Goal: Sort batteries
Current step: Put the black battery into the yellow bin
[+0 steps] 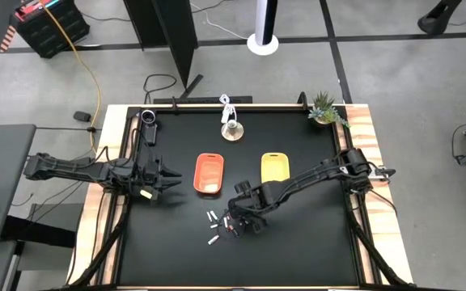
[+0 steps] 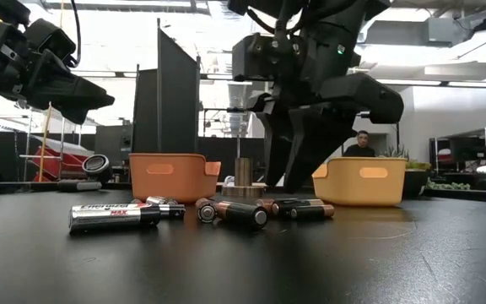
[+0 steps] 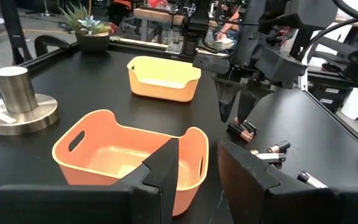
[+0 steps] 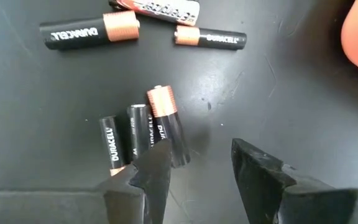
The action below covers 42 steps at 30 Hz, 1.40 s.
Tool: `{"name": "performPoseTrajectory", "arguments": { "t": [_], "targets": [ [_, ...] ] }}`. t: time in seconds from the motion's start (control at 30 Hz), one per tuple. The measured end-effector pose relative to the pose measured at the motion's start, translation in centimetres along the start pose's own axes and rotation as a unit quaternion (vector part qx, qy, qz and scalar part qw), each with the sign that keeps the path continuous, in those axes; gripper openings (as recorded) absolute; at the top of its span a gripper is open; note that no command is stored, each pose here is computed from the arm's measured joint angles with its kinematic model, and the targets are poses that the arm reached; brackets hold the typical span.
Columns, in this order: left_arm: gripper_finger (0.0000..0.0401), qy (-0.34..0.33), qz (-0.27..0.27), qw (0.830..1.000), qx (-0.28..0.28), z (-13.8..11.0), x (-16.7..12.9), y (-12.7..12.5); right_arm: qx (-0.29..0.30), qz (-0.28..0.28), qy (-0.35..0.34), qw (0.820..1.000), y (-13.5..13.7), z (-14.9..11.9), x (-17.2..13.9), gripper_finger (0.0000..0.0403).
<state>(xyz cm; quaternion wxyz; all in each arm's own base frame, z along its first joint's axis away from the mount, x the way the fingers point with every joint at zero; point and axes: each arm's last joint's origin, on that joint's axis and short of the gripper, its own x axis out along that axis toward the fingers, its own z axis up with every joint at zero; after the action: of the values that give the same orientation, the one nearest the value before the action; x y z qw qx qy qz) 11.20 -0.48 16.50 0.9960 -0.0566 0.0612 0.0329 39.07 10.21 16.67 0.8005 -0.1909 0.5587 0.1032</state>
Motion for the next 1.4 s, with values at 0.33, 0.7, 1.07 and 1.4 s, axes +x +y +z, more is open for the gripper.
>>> {"name": "performPoseTrajectory", "arguments": {
  "t": [0.33,0.7,1.07,1.4],
  "targets": [
    [0.0110,0.000,0.001,1.000,0.000,0.00,0.00,0.01,0.005,0.003,-0.002,1.000,0.39,0.08,-0.05,0.0187],
    [0.0110,0.000,0.001,1.000,0.000,0.00,0.00,0.01,0.012,0.005,-0.008,1.000,0.96,0.28,-0.12,0.0186],
    [0.0110,-0.001,0.001,1.000,0.000,0.01,0.00,0.01,0.013,-0.001,-0.008,1.000,0.90,0.27,-0.08,0.0172],
    [0.0110,-0.001,0.002,1.000,0.000,0.01,0.00,0.01,0.018,-0.008,-0.002,1.000,0.99,0.19,0.73,0.0172]
  ]
}}
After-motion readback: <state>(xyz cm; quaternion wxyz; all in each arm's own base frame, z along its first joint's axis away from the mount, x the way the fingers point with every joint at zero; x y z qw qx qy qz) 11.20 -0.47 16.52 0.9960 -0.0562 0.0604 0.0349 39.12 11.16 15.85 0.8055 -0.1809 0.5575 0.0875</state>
